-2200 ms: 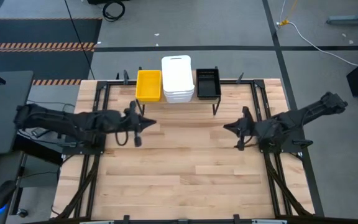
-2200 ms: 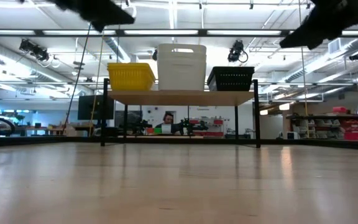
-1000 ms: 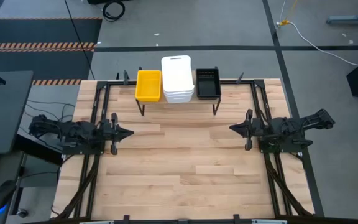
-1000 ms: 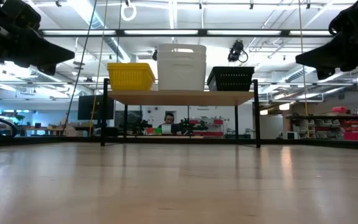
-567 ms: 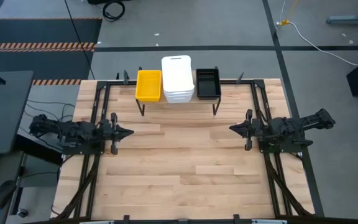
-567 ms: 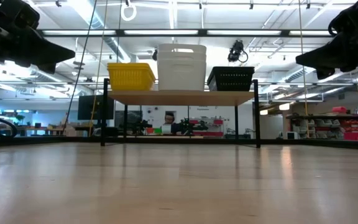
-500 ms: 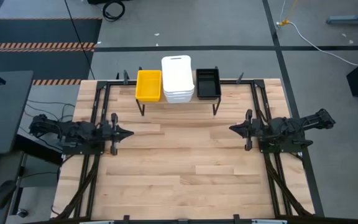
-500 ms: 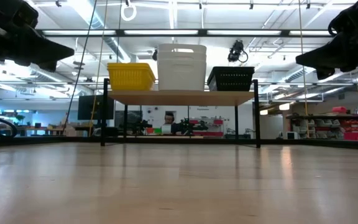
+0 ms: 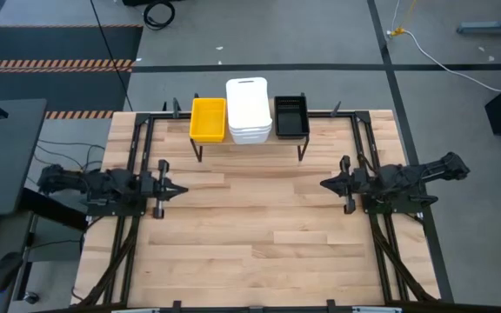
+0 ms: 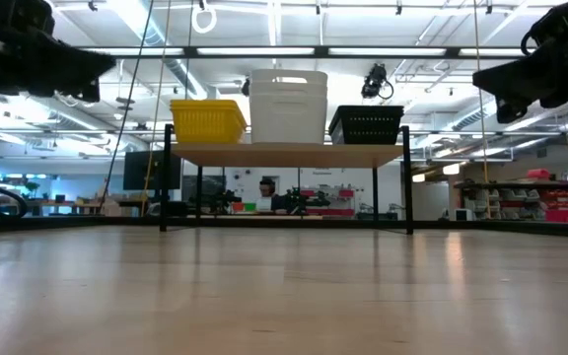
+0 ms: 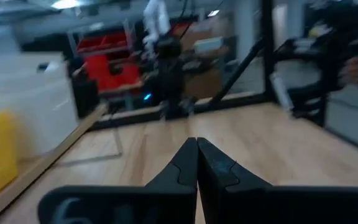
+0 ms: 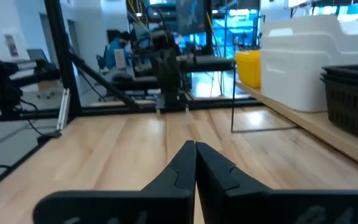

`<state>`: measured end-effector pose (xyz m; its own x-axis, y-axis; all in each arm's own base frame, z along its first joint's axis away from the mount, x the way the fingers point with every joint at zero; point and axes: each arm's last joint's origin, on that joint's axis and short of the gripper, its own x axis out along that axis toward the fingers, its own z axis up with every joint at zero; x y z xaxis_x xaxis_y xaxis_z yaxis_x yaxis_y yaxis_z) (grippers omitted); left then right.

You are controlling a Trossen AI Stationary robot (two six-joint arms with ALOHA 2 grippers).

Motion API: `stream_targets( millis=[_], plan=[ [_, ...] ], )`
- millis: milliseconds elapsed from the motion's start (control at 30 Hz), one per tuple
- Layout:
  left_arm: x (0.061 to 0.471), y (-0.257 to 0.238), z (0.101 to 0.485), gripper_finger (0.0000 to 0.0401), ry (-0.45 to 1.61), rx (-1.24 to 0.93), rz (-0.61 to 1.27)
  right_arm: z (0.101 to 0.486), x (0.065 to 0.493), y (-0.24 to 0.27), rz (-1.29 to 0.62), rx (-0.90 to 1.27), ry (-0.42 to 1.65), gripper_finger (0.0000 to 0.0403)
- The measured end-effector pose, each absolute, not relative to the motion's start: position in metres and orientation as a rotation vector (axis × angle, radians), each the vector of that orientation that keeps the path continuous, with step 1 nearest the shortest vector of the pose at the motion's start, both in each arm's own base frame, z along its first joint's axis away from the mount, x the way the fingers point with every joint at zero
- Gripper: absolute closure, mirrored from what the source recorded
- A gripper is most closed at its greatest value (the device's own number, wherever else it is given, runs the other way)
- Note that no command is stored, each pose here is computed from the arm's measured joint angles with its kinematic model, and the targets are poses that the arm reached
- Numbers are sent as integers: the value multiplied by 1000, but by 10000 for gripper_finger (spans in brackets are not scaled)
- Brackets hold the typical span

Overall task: Stack baskets on shelf by color
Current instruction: Return to Home Position

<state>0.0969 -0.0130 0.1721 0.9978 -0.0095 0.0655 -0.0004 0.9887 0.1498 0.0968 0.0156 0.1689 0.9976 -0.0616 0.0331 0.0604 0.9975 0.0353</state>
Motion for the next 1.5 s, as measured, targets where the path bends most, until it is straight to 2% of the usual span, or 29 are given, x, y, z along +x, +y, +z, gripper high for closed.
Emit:
stream_targets(
  millis=[200, 400, 567, 700, 1000, 1500],
  plan=[
    [97, -11, 177, 395, -120, 159, -40, 168, 98, 15, -69, 41, -28, 394],
    [97, -10, 180, 389, -157, 188, -61, 180, 97, 15, -82, 10, -139, 397],
    [98, -4, 175, 396, -87, 190, 80, 175, 97, 10, -197, 87, -96, 396],
    [98, 0, 170, 383, -30, 146, 174, 170, 97, 10, -197, 147, -52, 396],
    [98, 0, 170, 354, -26, 143, 183, 170, 97, 10, -198, 96, -50, 395],
    [98, 0, 169, 362, -25, 142, 184, 170, 97, 10, -198, 99, -51, 395]
  ],
)
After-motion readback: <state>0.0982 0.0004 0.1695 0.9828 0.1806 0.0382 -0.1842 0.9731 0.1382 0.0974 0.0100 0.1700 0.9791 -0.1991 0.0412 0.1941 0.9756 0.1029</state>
